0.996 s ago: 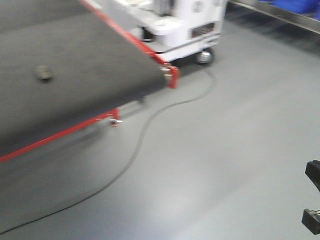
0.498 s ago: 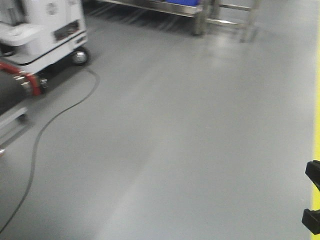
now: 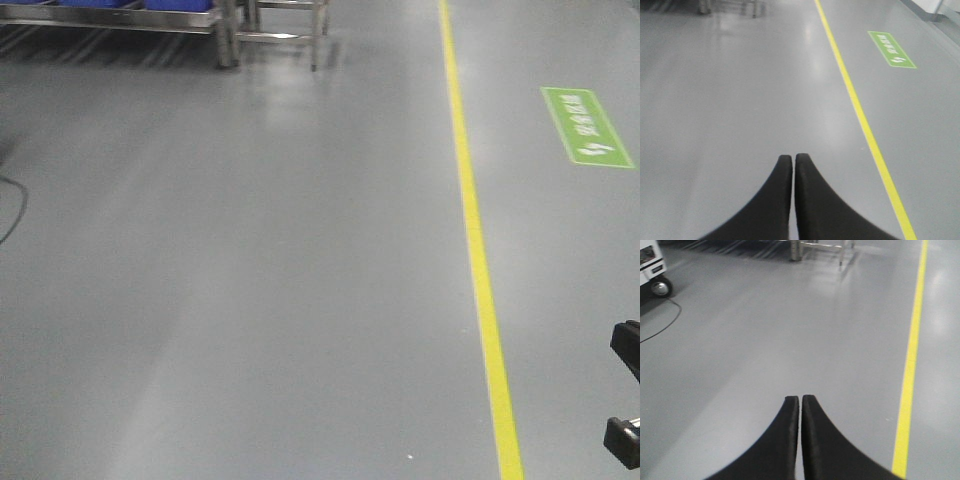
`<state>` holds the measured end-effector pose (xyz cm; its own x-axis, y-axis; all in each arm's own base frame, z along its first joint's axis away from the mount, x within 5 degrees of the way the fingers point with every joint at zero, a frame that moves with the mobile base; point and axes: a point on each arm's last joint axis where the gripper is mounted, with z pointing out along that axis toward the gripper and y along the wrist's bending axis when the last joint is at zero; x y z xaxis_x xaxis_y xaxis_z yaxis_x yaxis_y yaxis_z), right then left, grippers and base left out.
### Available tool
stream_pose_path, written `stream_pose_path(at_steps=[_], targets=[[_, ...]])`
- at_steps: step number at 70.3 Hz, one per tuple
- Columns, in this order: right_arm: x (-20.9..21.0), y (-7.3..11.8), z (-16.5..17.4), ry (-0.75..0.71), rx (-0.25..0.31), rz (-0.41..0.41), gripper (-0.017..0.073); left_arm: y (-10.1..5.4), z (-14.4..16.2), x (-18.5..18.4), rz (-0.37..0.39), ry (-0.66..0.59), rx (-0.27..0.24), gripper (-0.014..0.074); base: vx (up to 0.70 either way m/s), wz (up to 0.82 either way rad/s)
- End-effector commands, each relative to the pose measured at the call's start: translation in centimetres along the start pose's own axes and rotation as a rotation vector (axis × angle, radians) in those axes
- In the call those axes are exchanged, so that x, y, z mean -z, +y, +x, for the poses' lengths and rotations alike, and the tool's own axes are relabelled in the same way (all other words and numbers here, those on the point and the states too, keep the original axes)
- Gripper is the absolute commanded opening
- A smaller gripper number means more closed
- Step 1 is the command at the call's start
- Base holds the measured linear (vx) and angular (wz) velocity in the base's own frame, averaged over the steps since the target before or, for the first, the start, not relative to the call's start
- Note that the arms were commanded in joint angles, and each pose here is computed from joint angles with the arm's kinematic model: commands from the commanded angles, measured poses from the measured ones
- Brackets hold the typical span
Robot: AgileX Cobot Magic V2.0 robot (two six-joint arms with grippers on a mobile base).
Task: Move and align brake pads A on conveyor
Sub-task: 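Drive the base along the yellow floor line toward the blue bins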
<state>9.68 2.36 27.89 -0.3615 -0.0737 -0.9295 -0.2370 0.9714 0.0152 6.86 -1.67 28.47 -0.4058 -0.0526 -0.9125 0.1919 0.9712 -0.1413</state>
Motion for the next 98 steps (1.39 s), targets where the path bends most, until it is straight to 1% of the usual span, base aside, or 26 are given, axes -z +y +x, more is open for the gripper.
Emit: stream_pose_path(at_steps=[1,20,49,98], targets=[[0.31,-0.07,-1.46,-0.097,0.01,0.01,-0.0006,-0.3,-1.13,0.22,0.027,-0.073,-0.001,-0.0006,-0.05,-0.5],[0.31,-0.07,-1.46,-0.097,0.01,0.01,-0.0006,-0.3,-1.13,0.22,0.027,-0.073,-0.001,-0.0006,-0.04,-0.34],[0.31,-0.07,-1.46,-0.097,0.01,0.01,-0.0006,-0.3,-1.13,0.22,0.027,-0.073,-0.001,-0.0006,0.03,-0.06],[0.31,-0.07,-1.46,-0.097,0.01,0.01,-0.0006,-0.3,-1.13,0.22,0.027,-0.073,-0.001,-0.0006,0.2,-0.18]])
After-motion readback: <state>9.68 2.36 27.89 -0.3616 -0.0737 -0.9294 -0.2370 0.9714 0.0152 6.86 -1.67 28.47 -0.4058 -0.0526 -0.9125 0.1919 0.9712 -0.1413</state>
